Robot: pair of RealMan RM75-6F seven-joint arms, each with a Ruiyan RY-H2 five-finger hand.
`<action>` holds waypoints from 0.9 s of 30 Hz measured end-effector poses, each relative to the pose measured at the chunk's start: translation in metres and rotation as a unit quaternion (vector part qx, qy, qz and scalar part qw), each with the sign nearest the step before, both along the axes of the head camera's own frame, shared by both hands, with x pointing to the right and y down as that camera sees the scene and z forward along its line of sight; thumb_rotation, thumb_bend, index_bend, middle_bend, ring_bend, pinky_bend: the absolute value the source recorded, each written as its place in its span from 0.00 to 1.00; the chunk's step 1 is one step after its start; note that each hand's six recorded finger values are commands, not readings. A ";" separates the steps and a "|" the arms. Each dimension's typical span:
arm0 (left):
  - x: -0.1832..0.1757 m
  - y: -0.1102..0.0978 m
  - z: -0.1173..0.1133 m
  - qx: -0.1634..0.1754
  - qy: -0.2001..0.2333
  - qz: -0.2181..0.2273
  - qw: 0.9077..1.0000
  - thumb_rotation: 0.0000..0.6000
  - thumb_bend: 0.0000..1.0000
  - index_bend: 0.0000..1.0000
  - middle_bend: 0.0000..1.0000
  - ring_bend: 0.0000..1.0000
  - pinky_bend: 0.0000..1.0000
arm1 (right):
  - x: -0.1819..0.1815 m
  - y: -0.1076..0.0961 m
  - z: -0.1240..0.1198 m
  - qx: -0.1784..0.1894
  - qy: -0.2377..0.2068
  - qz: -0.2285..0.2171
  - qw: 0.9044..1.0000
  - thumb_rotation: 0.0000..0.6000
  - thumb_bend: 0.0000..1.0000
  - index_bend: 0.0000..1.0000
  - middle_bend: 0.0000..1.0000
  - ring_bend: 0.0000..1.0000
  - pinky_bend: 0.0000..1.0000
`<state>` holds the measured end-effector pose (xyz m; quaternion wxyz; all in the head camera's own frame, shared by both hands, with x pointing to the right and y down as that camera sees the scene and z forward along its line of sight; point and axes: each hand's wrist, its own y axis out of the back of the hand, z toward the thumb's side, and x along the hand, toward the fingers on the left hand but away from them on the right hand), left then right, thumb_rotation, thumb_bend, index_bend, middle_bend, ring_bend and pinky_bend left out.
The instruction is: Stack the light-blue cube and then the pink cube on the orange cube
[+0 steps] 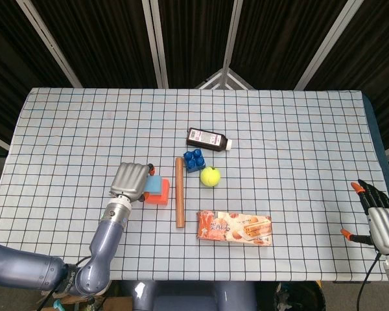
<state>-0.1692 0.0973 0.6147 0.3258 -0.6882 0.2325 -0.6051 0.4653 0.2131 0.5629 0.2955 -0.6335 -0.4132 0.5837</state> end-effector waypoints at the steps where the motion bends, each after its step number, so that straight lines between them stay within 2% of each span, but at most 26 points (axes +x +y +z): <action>1: 0.000 0.000 0.000 0.000 -0.001 0.001 1.000 1.00 0.33 0.38 0.83 0.79 0.89 | 0.000 0.000 0.000 0.000 0.000 0.000 1.000 1.00 0.13 0.00 0.01 0.01 0.10; 27: 0.001 0.002 0.006 -0.003 -0.002 0.005 1.000 1.00 0.33 0.38 0.83 0.79 0.89 | 0.001 0.000 -0.001 0.001 0.000 0.002 1.000 1.00 0.13 0.00 0.01 0.01 0.10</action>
